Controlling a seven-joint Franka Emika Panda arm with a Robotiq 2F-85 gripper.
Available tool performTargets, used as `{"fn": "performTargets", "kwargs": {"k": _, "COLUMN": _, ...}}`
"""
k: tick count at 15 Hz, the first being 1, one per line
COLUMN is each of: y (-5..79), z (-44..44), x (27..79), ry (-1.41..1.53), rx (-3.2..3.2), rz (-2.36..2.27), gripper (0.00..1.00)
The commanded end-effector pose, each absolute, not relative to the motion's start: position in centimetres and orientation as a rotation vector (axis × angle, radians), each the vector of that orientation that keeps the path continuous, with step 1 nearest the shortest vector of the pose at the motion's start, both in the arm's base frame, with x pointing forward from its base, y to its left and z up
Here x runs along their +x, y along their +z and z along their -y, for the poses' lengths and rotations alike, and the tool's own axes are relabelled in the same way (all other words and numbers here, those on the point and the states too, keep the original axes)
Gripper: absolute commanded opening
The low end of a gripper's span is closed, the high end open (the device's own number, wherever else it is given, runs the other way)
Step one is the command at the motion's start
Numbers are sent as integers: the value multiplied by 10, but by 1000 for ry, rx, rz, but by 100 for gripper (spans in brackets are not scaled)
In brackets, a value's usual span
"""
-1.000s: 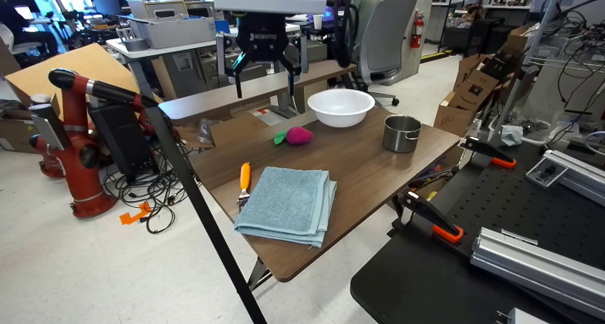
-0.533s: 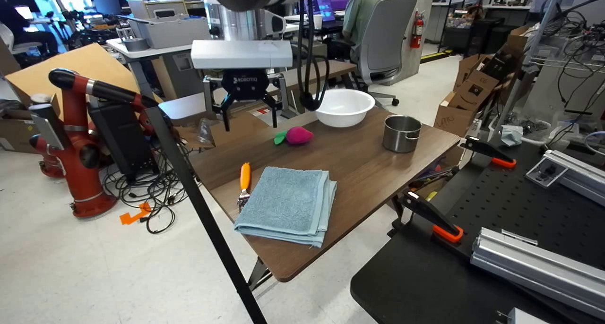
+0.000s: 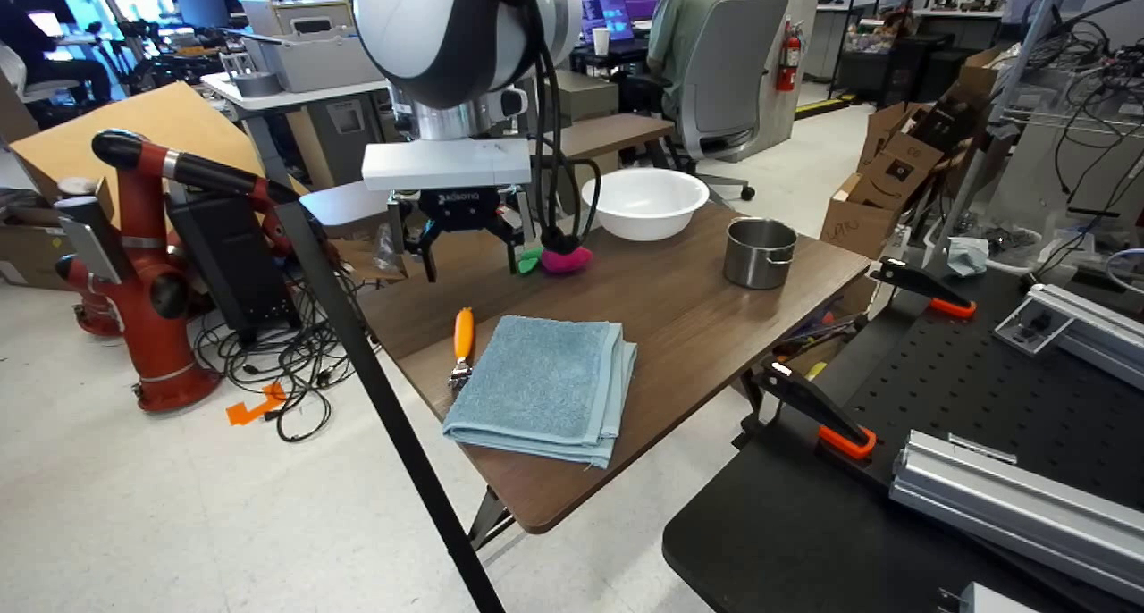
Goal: Move the fork to the right slightly near the silver bowl
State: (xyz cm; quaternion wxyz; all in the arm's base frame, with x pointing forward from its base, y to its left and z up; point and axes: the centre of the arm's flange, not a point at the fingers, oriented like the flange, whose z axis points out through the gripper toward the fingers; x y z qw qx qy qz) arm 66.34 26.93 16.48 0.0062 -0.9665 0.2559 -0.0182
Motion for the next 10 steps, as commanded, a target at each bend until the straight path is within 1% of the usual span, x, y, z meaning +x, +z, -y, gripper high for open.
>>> {"fn": "performTargets", "kwargs": {"k": 1, "y": 148, "z": -282, "x": 684, "ry": -6, "rx": -3042, "rz": -831, "gripper": 100}}
{"fn": "performTargets", "kwargs": {"k": 10, "y": 110, "z": -281, "x": 690, "ry": 116, "rx": -3101, "rz": -831, "gripper": 100}}
